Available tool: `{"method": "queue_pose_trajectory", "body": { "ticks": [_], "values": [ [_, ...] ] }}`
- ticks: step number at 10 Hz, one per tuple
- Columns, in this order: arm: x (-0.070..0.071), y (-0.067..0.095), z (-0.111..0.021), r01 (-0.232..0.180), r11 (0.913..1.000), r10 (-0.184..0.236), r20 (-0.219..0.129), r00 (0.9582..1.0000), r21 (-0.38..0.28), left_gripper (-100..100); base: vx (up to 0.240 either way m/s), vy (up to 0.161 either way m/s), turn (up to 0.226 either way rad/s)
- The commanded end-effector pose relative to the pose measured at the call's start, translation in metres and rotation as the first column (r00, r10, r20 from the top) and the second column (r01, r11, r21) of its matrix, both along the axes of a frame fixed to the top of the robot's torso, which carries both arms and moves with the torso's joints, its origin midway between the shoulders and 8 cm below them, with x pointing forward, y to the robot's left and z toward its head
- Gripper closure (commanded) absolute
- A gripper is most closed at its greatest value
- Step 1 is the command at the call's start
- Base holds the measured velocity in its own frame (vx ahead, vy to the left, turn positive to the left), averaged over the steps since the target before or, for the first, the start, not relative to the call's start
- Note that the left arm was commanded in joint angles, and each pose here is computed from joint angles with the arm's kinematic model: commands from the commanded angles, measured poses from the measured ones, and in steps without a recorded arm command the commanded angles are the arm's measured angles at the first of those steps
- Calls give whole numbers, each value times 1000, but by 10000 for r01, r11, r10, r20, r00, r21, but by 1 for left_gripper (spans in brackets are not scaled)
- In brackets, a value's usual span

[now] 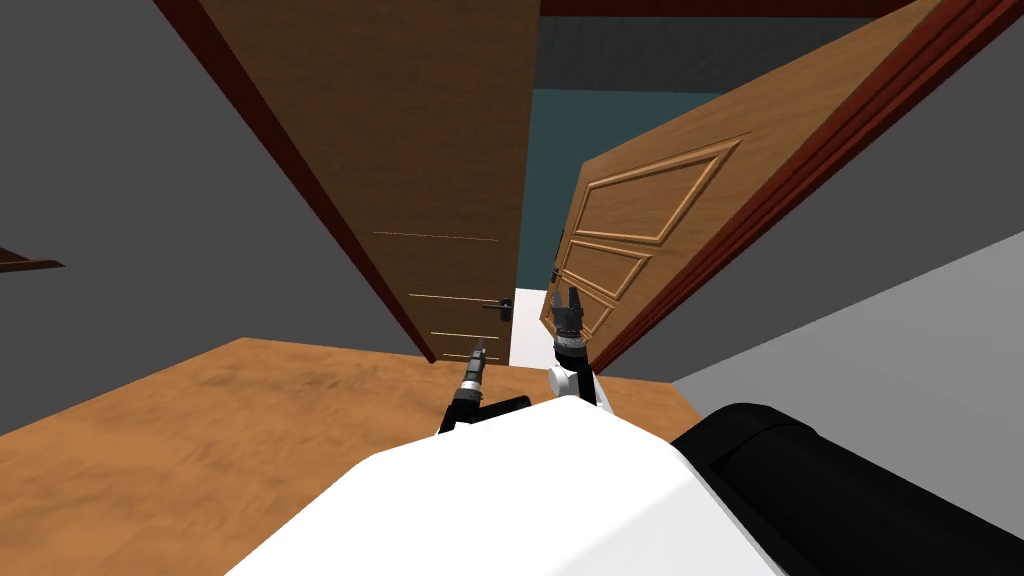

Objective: Push the door open

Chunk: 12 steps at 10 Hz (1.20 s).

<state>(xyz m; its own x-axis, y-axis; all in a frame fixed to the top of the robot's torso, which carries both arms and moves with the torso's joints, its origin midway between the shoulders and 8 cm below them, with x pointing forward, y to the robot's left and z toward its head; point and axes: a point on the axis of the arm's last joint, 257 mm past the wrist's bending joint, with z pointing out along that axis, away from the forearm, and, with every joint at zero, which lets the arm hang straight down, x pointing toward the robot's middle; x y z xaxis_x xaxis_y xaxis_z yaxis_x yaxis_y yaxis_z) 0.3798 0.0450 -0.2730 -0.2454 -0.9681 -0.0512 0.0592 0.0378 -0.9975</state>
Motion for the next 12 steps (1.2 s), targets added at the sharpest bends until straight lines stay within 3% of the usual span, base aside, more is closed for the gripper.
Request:
{"method": "queue_pose_trajectory", "body": {
  "ticks": [1,5,12],
  "values": [
    [-5,-10,-8,131,9999,-132,-185,9997,-96,-100,184,-29,30],
    [-11,-35,-19,392,9986,-411,-566,9976,-355,-100,203,-42,32],
    [-6,-21,-32,542,9984,-528,-677,9963,182,-100,161,-53,-2]
  ]
}}
